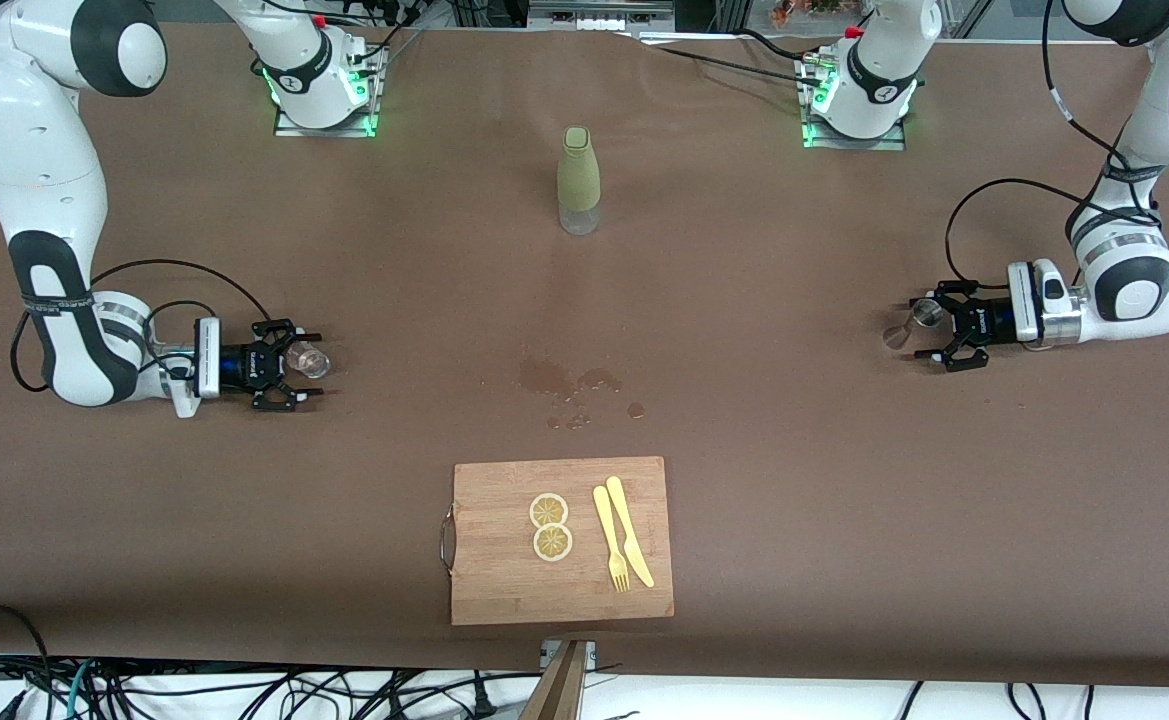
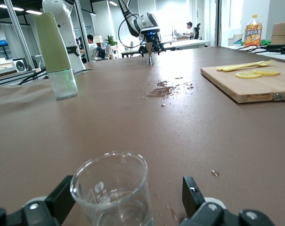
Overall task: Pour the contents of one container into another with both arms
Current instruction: 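Close the right gripper on the glass cup while the left gripper grips the jigger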
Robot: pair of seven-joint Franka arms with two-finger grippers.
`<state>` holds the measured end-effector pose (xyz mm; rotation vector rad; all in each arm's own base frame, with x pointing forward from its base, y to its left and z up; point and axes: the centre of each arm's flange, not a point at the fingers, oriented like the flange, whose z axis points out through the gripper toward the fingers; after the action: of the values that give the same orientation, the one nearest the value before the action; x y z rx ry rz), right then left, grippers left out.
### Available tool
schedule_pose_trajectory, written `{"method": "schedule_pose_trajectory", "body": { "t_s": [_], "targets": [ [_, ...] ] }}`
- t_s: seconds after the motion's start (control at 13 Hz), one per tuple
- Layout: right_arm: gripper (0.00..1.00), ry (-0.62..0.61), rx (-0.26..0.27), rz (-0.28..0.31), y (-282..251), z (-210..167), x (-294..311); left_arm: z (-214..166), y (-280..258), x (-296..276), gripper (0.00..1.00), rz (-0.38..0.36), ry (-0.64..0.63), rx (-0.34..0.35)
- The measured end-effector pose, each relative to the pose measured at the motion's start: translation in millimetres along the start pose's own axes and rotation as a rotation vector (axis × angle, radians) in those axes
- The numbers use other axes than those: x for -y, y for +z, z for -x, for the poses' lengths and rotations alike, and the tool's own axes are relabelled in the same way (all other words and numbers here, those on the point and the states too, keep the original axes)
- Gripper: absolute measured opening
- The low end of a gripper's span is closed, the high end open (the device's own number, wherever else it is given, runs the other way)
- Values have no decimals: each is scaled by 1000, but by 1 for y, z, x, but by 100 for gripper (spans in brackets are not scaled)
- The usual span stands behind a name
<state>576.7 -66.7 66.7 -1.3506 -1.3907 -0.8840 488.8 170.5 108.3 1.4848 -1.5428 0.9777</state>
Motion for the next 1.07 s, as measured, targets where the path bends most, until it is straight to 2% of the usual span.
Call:
{"method": "schedule_pose_trajectory", "body": {
  "t_s": [0.08, 0.15, 0.23, 0.54, 0.61, 0.69, 0.77, 0.92, 1.0, 1.07],
  "targets": [
    [96, -1, -3, -3, 2, -1, -1, -1, 6, 2, 100, 5, 6, -7],
    [90, -1, -5, -5, 4, 0, -1, -2, 10, 3, 100, 10, 9, -11],
    [89, 0, -7, -6, 5, 1, -1, -2, 12, 3, 100, 14, 10, -13],
    [43, 6, -16, -5, 7, 3, 0, 1, 14, 2, 98, 17, 8, -15],
    [33, 6, -17, -5, 7, 4, 0, 2, 15, 2, 93, 17, 14, -16],
    [26, 7, -18, -5, 7, 4, 1, 3, 15, 1, 93, 18, 18, -17],
    [26, 7, -21, -7, 8, 4, 1, 4, 16, 1, 83, 19, 19, -18],
    [15, 16, -57, -31, 11, 0, 4, 5, 16, 0, 77, 20, 19, -19],
    [15, 33, -84, -50, 14, -3, 5, 5, 17, 0, 69, 20, 21, -19],
    [13, 41, -105, -66, 14, -8, 5, 5, 17, 0, 69, 20, 21, -19]
  ]
}}
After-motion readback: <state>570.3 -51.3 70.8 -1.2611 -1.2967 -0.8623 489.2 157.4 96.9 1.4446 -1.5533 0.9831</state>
